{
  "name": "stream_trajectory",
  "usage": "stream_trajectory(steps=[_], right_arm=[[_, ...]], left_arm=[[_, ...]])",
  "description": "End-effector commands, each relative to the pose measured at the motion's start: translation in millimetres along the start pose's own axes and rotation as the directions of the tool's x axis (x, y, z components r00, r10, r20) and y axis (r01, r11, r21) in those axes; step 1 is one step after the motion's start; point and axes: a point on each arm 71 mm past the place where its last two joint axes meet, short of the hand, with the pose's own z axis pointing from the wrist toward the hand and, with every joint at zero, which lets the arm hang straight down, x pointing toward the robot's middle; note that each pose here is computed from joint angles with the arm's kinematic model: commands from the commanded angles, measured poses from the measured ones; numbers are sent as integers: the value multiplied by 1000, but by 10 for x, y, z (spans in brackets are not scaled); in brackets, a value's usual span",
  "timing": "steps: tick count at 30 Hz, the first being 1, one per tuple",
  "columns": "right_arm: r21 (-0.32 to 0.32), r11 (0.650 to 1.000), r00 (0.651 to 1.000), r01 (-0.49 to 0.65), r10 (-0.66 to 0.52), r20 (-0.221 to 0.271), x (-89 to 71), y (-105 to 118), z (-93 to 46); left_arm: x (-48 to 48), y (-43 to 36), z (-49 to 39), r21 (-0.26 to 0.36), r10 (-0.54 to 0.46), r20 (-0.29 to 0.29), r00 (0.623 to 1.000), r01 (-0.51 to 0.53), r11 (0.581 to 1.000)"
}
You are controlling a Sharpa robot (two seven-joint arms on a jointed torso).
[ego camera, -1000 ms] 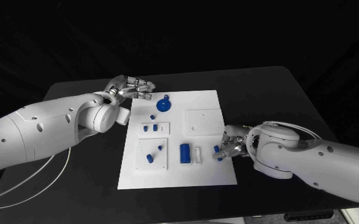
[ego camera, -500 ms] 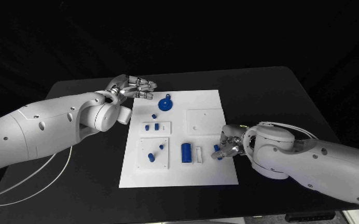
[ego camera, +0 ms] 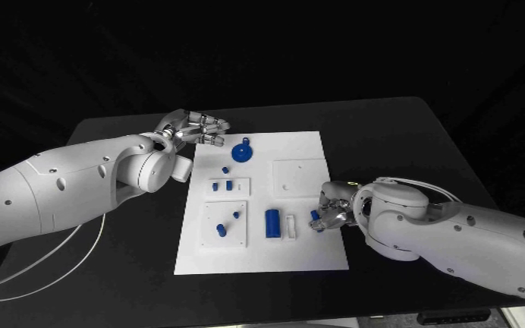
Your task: Assemble the parts on the task board
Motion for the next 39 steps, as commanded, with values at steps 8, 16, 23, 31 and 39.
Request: stream_trajectory(steps=[8,16,23,31,39], right_arm=[[125,990,992,-58,71,-102,173,-206,27],[120,981,984,-153,163,-77,164,-191,-4],[92,957,955,-274,283,-94,179,-119,-52],[60,935,928,-350,354,-116,196,-4,-86],[28,928,920,-371,372,-123,202,122,-99]], left_arm=[[21,-8,-4,1,3,-25,1000,-3,1000],[21,-6,-6,-2,5,-29,1000,-5,1000],[25,-5,-6,-4,6,-33,999,-6,1000],[26,-3,-6,-5,8,-35,999,-8,1000],[33,-5,-4,-4,11,-39,999,-11,1000]])
